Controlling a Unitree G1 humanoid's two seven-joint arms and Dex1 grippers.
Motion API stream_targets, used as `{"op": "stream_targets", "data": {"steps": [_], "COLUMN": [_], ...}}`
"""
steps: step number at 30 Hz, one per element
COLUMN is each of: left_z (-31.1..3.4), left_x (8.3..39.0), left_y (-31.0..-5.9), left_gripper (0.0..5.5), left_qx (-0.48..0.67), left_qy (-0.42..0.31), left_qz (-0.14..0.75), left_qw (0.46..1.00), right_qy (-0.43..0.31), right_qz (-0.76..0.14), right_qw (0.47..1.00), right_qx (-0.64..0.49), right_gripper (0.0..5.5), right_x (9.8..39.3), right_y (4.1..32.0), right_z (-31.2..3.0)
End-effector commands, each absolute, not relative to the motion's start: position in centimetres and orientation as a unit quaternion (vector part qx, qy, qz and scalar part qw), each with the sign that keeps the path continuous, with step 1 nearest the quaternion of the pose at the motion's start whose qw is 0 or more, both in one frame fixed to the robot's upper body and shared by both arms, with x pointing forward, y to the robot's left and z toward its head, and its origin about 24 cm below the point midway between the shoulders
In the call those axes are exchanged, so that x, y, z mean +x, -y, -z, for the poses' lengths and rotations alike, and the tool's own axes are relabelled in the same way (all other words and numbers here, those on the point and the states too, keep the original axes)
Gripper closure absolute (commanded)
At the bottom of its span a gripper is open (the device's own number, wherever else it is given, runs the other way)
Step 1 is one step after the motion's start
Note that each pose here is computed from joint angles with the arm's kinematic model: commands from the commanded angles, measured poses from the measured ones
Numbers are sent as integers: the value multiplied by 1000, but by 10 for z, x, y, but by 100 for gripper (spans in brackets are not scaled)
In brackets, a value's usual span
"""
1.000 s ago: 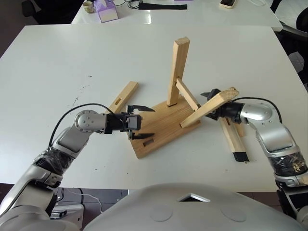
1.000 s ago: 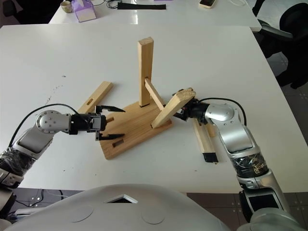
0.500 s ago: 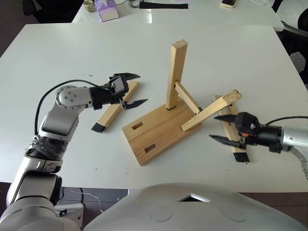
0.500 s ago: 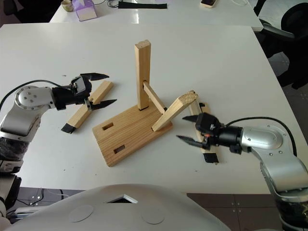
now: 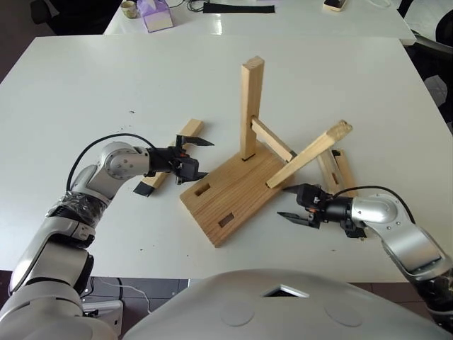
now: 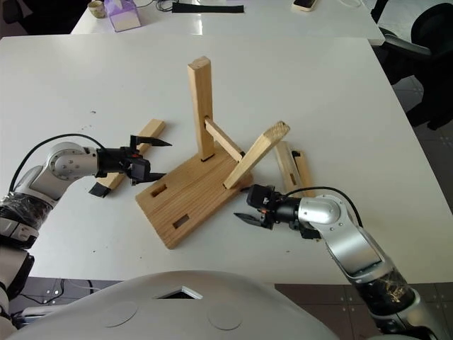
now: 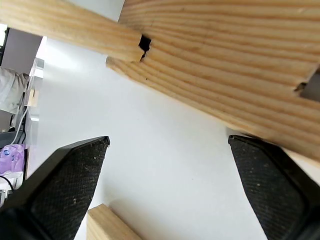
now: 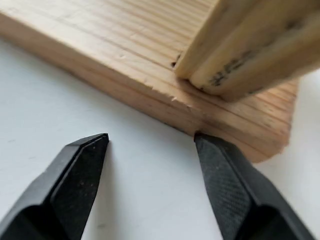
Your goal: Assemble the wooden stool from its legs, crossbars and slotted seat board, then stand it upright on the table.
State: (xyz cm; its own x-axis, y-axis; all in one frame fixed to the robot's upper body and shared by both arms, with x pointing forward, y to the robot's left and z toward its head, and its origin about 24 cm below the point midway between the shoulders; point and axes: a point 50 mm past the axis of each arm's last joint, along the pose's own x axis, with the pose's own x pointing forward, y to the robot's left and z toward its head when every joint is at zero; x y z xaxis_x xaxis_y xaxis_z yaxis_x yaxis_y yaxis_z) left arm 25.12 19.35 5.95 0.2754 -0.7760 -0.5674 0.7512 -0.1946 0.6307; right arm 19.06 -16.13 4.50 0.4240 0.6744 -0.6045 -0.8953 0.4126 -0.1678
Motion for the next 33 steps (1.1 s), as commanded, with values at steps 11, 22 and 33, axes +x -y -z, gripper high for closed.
{"op": "stream_targets", "data": {"steps": [11, 22, 33], "left_z": [-37, -45, -98], "left_x": [224, 231, 221], "left_y": [-188, -185, -224], "left_gripper": [107, 107, 107], "left_qx": [447, 416, 312], "left_qy": [-48, -45, -92], "left_qz": [614, 565, 450], "left_qw": [649, 711, 832], "right_qy": [-201, -167, -169], "right_qz": [-459, -442, -405], "right_qw": [819, 832, 854], "right_qx": [-280, -292, -280], "right_gripper": [233, 233, 233], "right_x": [223, 234, 187], "right_y": [153, 163, 206], "right_z": [-32, -52, -101]}}
